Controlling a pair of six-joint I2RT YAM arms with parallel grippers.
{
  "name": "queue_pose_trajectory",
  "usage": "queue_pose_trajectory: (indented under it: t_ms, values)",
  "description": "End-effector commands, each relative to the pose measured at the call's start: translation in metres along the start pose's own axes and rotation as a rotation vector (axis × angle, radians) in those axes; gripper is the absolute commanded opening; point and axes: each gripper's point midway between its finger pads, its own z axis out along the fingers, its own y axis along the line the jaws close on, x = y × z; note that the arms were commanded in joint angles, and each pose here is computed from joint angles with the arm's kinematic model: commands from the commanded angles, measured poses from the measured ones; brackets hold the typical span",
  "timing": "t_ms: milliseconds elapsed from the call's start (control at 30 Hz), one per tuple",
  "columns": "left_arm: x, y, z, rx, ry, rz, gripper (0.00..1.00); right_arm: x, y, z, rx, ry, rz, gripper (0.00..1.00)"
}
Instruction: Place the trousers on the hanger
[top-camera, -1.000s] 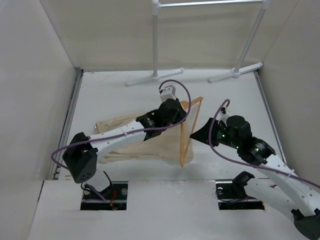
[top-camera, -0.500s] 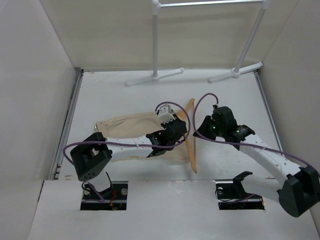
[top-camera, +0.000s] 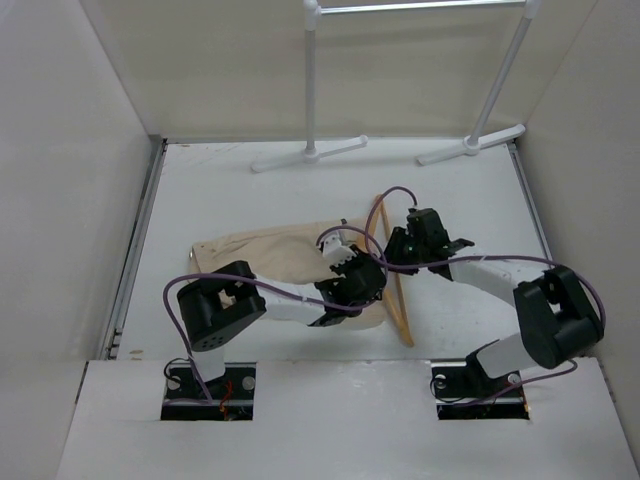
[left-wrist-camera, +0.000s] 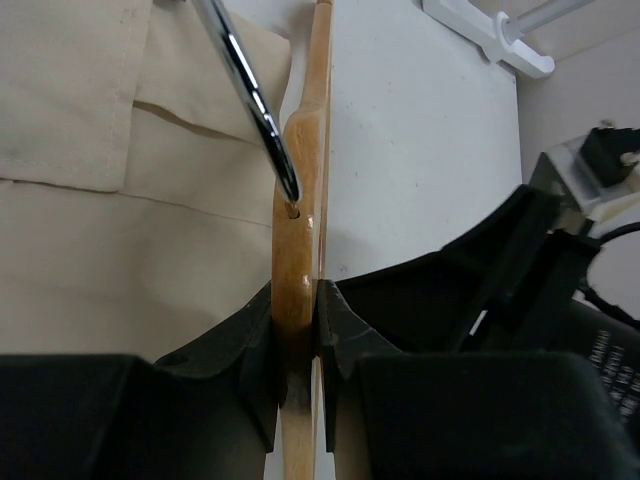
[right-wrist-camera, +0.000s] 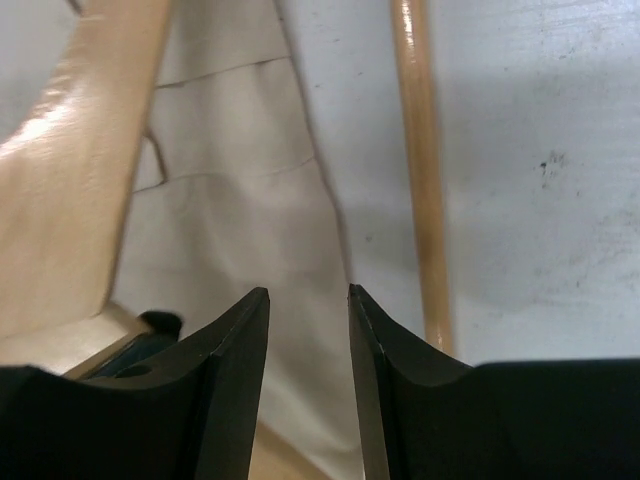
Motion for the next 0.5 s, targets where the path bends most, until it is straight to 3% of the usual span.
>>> queue_pose_trajectory:
  t_ms: [0,333,467]
  values:
    - [-0.018,-0.009,0.0,0.01,-0.055,-0.047,0.03,-0.03,0.014,0.011,-0.046,-0.091,-0.04,0.44]
    - [-0.018,0.012,-0.004,-0.021,-0.02,-0.009,0.03,-0.004,0.011,0.037,-0.098,-0.006,0.037,0.49]
    - [-0.017,0.021,-0.004,-0.023,-0.002,-0.009,0.03,-0.003,0.012,0.037,-0.131,0.006,0.084,0.18]
